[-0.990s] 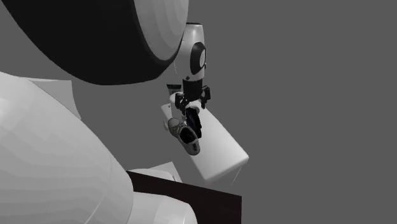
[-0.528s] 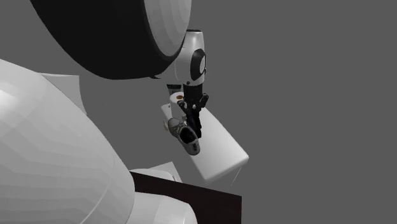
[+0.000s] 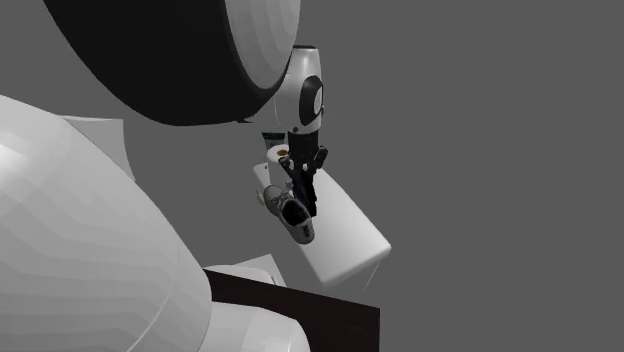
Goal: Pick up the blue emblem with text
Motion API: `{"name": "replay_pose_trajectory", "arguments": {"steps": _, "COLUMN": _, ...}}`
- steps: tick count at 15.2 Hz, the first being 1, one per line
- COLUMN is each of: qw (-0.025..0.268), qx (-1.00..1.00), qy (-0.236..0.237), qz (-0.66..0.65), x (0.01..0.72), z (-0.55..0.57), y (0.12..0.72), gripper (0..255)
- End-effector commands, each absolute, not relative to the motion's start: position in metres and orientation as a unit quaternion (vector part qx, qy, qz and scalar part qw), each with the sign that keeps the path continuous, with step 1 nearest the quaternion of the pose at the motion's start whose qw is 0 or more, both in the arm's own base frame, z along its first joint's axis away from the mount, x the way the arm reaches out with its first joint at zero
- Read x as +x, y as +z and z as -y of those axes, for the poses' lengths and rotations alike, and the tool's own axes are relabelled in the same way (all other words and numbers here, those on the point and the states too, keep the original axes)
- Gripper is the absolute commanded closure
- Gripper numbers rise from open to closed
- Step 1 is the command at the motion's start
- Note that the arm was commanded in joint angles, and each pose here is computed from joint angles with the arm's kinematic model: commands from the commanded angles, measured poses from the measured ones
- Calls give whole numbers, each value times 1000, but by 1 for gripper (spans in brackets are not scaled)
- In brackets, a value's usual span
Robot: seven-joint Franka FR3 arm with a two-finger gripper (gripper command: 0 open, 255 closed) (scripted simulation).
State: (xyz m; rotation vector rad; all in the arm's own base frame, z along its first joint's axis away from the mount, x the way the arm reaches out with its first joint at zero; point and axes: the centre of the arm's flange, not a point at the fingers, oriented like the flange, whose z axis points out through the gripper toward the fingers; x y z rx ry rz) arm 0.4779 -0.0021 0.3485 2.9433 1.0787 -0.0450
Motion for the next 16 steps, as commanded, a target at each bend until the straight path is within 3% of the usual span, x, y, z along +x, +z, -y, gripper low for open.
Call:
{"name": "replay_pose_trajectory", "arguments": {"steps": 1, "qw": 3, "qx": 939, "qy": -14, "qz": -344, "x": 478, "z": 2, "y": 357, "gripper": 255}}
{"name": "replay_pose_trajectory", "arguments": {"steps": 16, "qw": 3, "qx": 939, "qy": -14, "qz": -344, "x": 478, "z": 2, "y": 427, "gripper": 255}}
